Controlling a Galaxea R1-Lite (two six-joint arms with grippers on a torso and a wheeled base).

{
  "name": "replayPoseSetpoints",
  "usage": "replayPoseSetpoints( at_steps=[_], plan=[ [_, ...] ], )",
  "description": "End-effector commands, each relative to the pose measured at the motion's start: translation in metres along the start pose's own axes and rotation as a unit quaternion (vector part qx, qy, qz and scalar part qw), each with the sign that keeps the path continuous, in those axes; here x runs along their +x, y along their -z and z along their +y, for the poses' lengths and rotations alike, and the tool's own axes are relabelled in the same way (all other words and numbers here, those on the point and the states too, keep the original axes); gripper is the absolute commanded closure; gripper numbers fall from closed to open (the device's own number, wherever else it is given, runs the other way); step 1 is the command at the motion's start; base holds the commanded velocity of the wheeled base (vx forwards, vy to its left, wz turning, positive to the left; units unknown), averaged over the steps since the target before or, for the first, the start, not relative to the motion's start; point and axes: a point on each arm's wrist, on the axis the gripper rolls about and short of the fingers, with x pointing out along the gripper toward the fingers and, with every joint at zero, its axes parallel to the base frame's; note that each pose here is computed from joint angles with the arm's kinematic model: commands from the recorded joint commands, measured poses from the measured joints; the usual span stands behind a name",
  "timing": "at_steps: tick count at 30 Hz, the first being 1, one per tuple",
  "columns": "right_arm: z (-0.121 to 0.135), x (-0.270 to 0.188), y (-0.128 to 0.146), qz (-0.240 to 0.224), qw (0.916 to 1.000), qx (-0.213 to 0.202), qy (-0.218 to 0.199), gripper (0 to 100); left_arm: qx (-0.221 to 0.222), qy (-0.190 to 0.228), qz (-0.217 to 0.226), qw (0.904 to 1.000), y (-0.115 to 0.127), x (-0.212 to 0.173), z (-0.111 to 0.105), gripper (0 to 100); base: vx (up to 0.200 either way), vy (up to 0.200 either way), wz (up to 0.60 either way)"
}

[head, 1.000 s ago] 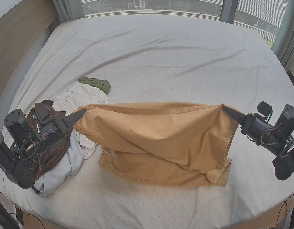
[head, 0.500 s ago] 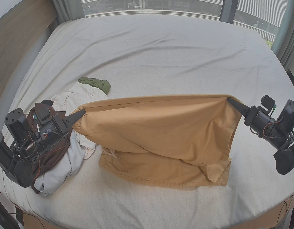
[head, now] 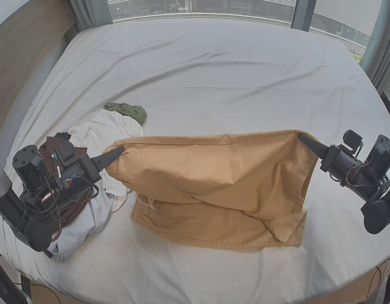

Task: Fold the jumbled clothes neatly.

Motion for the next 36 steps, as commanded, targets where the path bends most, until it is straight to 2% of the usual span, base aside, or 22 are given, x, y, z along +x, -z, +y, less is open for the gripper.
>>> replayPoseSetpoints(
  at_steps=[1, 11, 22, 34, 36],
  plan=[
    [0.000, 0.006, -0.006, -0.012, 0.9999, -0.008, -0.007, 100, 0.002, -0.002, 0.005, 1.0000, 0.004, 0.004, 0.003, 100, 0.000, 0.000, 0.00],
    [-0.015, 0.016, -0.029, -0.048, 0.9985, -0.025, 0.000, 100, 0.022, -0.029, -0.058, 0.9977, -0.010, 0.029, 0.012, 100, 0.000, 0.000, 0.00],
    [-0.041, 0.027, -0.020, -0.042, 0.9989, -0.012, 0.017, 100, 0.021, -0.032, -0.063, 0.9973, -0.005, 0.045, 0.016, 100, 0.000, 0.000, 0.00],
    [-0.067, 0.060, -0.021, -0.059, 0.9982, -0.012, 0.006, 100, 0.023, -0.046, -0.094, 0.9942, 0.000, 0.083, 0.039, 100, 0.000, 0.000, 0.00],
    [-0.072, 0.067, -0.022, -0.055, 0.9985, -0.003, 0.007, 100, 0.024, -0.054, -0.109, 0.9923, 0.001, 0.096, 0.050, 100, 0.000, 0.000, 0.00]
  ],
)
